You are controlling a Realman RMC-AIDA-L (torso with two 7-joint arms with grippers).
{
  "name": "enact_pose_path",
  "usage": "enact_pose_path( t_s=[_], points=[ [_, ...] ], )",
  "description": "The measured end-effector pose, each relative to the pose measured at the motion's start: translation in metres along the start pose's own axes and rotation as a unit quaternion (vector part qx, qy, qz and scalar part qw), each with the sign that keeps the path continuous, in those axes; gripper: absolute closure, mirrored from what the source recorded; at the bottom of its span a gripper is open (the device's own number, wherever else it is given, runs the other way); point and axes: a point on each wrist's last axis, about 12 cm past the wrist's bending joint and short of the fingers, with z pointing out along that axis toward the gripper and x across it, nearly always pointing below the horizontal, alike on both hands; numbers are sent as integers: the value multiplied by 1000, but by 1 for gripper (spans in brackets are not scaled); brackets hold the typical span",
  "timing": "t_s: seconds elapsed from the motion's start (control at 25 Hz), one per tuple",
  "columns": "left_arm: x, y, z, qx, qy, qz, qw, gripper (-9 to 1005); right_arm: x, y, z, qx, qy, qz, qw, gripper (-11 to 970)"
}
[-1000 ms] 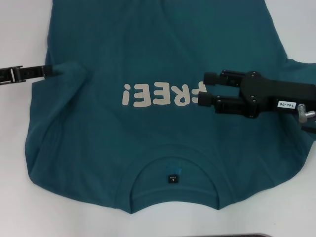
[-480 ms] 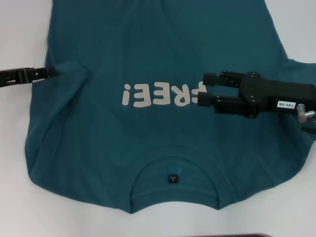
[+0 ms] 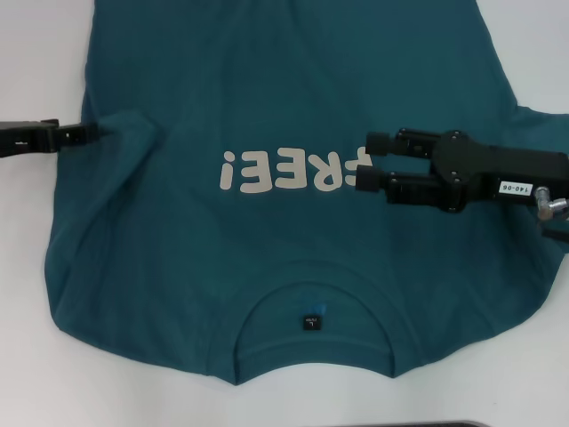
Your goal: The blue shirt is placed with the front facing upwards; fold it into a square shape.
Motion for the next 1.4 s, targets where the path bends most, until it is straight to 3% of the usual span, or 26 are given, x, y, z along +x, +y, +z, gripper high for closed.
enact_pose_path(
  t_s=[0.96, 1.4],
  points=[
    [8, -9, 8, 13, 41, 34, 998, 292, -1, 0, 0, 0, -2, -2, 1000, 190],
    [0, -18, 5, 40, 49, 54, 997, 292, -1, 0, 0, 0, -1, -1, 1000, 190]
  ],
)
